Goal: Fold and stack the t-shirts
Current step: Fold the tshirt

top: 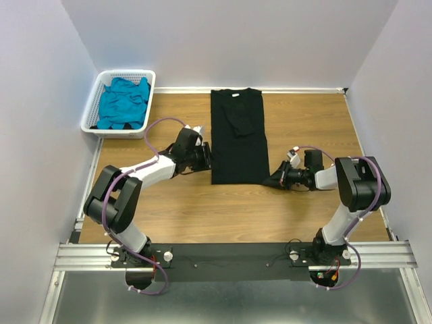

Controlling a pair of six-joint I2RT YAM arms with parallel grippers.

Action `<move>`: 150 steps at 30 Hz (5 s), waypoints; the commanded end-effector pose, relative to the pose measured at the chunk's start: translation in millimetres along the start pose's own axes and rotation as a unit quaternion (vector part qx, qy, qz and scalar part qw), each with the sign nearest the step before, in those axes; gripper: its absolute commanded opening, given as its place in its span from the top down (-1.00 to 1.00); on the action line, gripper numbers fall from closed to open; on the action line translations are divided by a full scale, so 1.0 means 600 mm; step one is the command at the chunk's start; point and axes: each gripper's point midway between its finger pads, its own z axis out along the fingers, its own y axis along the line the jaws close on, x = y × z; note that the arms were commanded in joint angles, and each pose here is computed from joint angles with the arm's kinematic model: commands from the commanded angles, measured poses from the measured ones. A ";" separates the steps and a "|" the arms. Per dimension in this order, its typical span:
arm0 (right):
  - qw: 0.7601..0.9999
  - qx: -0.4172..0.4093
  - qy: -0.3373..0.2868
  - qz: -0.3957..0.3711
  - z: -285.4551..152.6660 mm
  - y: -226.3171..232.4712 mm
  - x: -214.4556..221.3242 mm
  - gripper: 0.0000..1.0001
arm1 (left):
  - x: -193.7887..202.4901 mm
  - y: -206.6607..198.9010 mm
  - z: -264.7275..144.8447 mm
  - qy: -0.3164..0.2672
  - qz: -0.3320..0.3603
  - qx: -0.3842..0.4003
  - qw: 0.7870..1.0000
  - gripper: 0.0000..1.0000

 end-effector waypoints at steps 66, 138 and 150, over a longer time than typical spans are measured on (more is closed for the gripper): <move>0.931 0.310 -0.086 -0.175 -0.094 0.045 -0.027 -0.74 | 0.128 -0.026 -0.002 -0.038 -0.399 -0.189 0.897 -0.33; 0.920 0.152 -0.305 0.196 -0.070 0.031 -0.016 -0.75 | 0.140 0.064 0.023 -0.087 -0.422 -0.261 0.864 1.00; 0.893 0.195 -0.303 0.270 -0.041 -0.023 0.020 -0.75 | 0.113 0.032 0.001 -0.094 -0.412 -0.223 0.878 1.00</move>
